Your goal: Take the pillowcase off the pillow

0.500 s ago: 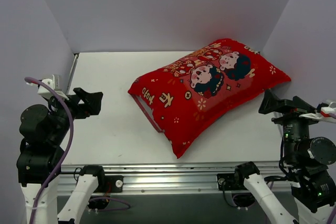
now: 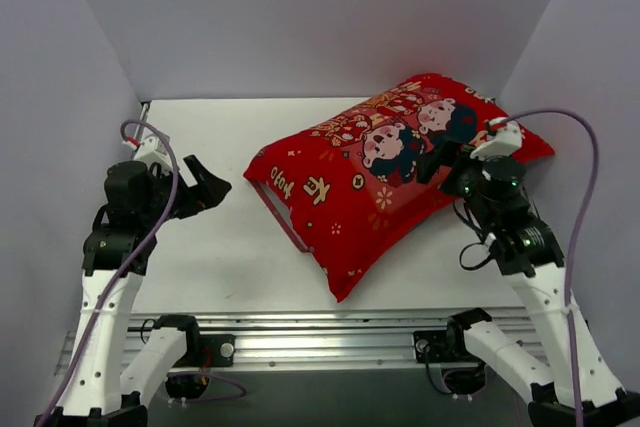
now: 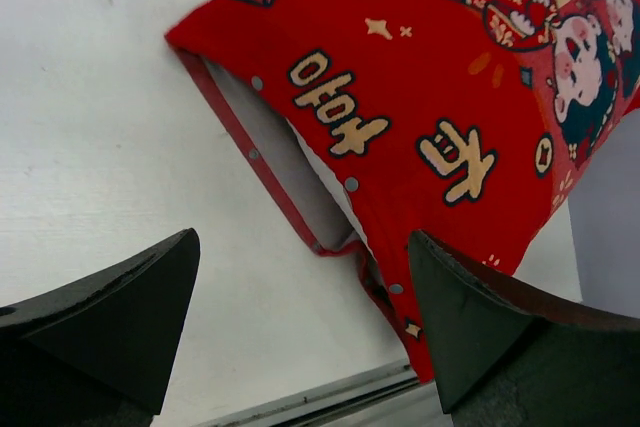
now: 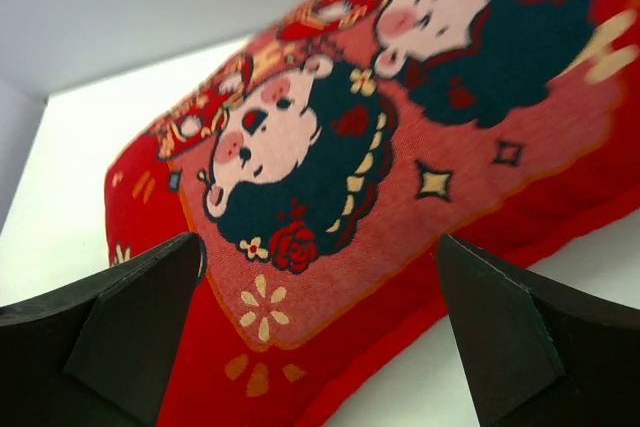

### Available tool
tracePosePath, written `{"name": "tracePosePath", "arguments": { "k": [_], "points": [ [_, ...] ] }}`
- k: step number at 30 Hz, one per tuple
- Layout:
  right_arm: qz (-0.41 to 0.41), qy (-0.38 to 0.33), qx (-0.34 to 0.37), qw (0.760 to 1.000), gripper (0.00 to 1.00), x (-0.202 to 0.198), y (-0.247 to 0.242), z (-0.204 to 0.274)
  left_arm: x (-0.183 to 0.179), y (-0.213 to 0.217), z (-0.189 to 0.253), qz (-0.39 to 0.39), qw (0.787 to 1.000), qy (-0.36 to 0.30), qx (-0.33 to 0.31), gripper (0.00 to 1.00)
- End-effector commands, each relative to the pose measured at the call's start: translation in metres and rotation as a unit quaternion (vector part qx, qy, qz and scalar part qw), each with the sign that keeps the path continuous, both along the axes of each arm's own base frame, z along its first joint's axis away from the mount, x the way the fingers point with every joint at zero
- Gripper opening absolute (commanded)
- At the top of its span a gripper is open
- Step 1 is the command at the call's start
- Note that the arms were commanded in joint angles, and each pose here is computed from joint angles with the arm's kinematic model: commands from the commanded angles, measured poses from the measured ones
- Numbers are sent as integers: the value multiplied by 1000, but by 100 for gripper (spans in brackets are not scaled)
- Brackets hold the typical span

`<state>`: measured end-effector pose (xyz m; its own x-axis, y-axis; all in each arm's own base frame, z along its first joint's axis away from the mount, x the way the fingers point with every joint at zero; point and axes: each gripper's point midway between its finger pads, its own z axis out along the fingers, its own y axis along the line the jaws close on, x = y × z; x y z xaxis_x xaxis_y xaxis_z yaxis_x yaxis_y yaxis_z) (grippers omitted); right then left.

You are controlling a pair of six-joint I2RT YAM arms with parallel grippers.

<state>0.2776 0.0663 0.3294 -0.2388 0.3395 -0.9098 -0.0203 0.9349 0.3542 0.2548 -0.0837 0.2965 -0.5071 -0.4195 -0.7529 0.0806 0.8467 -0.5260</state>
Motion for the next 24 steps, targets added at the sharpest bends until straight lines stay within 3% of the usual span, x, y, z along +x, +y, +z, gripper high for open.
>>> {"name": "tracePosePath", "arguments": {
  "k": [1,3,8,20,24],
  "points": [
    [65,23,50,996,100,30,42,-14,20,-18,-7,-25,998,10,-55,94],
    [76,40,44,995,100,48,56,-30,31,-24,-15,-31,997,10,-66,94],
    [14,58,31,998,100,76,58,-56,67,-53,-28,-60,995,18,-83,94],
    [-133,89,44,986,100,64,14,-110,175,-151,-60,-140,983,39,-112,94],
    [-96,101,61,988,100,72,23,-124,190,-181,-91,-160,977,58,-131,94]
  ]
}}
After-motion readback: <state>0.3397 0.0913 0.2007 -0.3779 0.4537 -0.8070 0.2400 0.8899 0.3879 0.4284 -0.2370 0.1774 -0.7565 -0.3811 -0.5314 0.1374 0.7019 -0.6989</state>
